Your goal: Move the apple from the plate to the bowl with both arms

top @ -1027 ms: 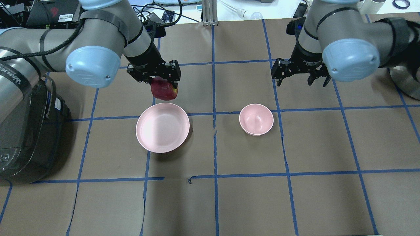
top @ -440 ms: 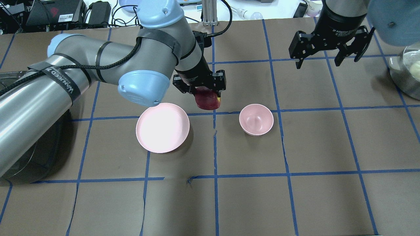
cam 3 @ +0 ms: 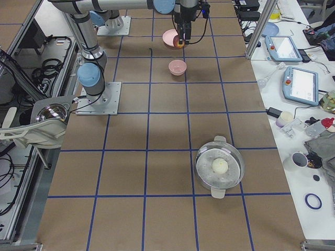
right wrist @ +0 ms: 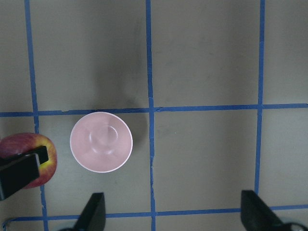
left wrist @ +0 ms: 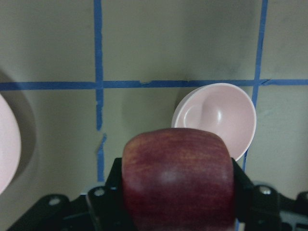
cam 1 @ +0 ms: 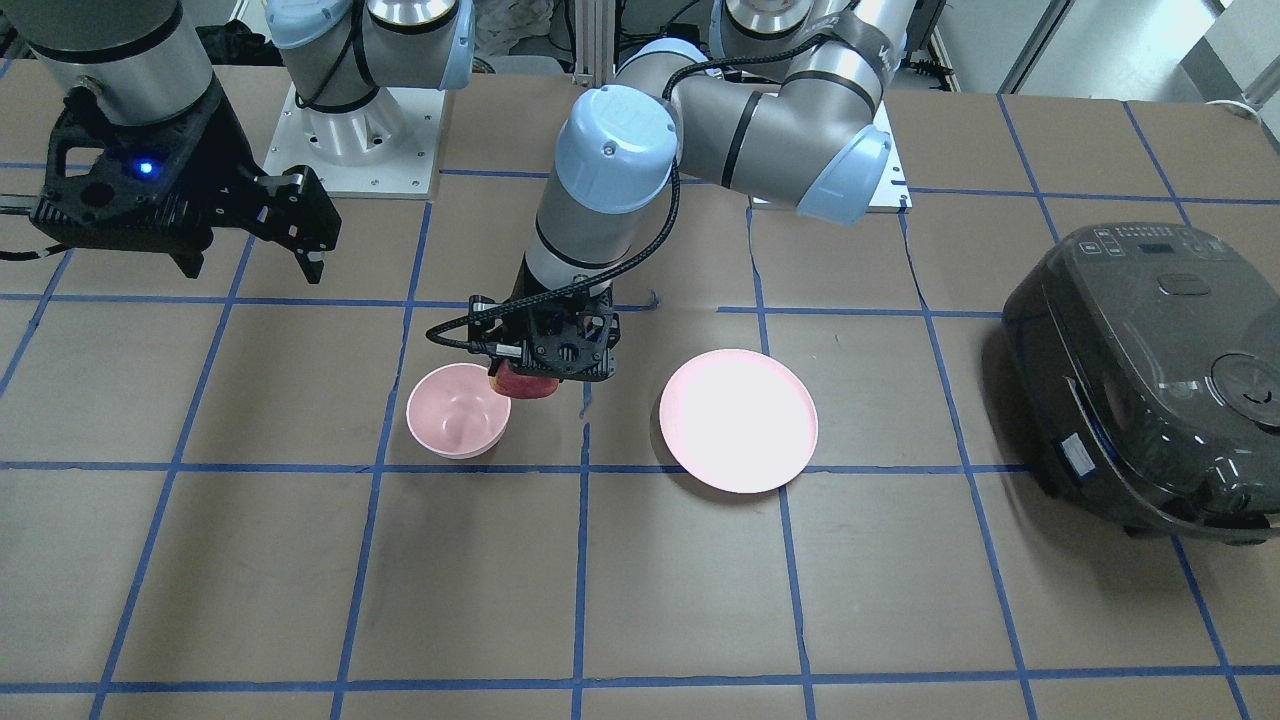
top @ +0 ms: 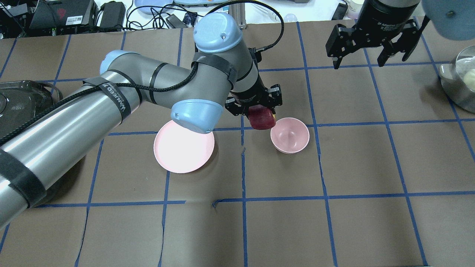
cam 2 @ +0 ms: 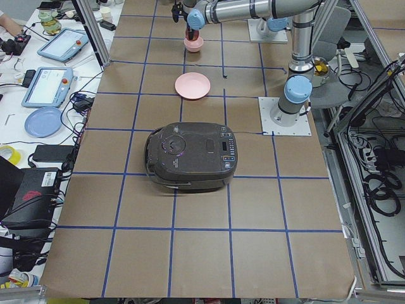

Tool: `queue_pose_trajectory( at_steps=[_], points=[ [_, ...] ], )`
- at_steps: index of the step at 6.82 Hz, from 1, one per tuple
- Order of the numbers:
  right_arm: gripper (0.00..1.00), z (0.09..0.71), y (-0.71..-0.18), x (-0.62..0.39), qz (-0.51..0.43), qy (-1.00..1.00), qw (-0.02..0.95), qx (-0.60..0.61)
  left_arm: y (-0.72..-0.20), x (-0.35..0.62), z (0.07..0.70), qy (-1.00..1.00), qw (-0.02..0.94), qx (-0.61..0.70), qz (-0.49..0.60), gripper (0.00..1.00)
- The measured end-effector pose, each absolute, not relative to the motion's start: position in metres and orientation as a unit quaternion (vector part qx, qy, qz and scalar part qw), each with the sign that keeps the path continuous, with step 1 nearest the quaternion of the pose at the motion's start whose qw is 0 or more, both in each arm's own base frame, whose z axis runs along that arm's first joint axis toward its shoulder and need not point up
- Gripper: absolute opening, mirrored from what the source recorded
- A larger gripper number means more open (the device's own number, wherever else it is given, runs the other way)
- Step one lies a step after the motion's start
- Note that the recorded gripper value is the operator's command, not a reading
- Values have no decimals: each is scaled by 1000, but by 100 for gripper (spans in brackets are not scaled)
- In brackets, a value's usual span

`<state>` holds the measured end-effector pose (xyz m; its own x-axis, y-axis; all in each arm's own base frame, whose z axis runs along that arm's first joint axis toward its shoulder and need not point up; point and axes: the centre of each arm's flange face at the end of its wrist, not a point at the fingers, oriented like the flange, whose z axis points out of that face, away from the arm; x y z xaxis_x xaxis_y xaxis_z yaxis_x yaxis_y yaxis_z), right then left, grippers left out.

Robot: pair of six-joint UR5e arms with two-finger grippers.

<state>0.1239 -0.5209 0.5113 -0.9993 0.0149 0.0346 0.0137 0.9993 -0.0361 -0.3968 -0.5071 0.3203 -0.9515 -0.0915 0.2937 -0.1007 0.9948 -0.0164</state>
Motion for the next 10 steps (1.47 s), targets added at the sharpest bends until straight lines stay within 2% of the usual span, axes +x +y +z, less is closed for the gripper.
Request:
queue_pose_trajectory(
  at_steps=[4, 9, 10],
  points=[
    [100, 511, -524, 123, 20, -1000, 18, -8, -514, -436, 276, -975, 195, 102, 21, 0],
    [100, 511, -524, 122, 19, -1000, 18, -8, -507, -458, 234, -977, 187, 101, 5, 0],
    [100, 511, -524, 122, 19, -1000, 18, -8, -507, -459, 231, -977, 186, 99, 4, 43]
  ],
)
